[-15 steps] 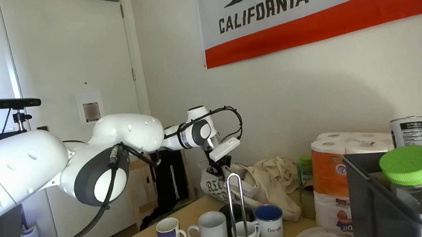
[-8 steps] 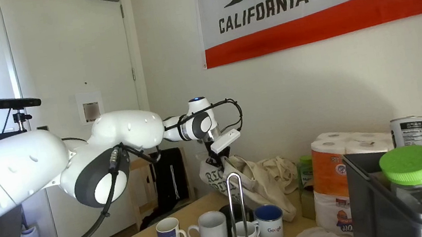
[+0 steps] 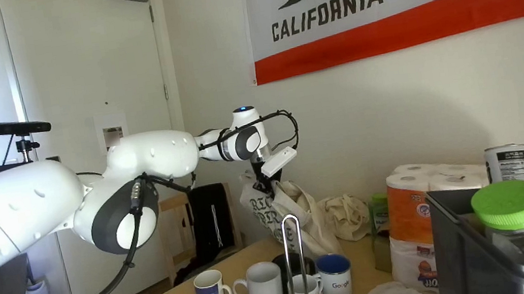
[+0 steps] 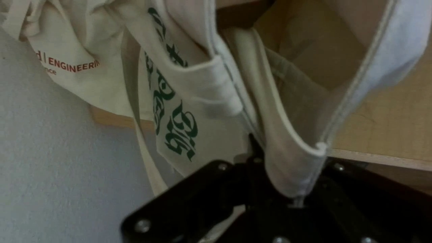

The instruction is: Pick up the bag and hand it

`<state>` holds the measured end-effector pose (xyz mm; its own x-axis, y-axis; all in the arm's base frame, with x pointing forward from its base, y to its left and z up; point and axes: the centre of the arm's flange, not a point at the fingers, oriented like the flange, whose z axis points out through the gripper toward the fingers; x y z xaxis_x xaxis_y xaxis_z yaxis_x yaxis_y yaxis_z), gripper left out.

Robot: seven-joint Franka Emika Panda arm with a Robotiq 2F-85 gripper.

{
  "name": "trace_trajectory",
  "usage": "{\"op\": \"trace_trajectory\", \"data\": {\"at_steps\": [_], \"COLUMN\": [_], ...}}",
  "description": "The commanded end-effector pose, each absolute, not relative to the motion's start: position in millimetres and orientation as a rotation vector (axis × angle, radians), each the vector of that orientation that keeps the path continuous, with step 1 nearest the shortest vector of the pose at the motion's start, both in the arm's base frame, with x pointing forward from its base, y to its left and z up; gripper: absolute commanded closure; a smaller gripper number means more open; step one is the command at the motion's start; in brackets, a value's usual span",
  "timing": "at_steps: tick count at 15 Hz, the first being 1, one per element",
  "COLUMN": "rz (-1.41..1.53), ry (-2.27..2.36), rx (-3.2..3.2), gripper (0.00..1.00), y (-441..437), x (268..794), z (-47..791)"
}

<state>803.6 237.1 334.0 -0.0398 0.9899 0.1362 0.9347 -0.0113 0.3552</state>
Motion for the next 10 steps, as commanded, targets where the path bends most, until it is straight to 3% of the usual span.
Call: {"op": "trace_trajectory", "data": {"at_steps": [1, 10], "rz": [0.572, 0.592], "ry": [2.116, 2.151], "rx": [2.011, 1.941], "gripper": [0.98, 0.98], "y": [253, 259], "x": [840, 834], "z": [377, 429]}}
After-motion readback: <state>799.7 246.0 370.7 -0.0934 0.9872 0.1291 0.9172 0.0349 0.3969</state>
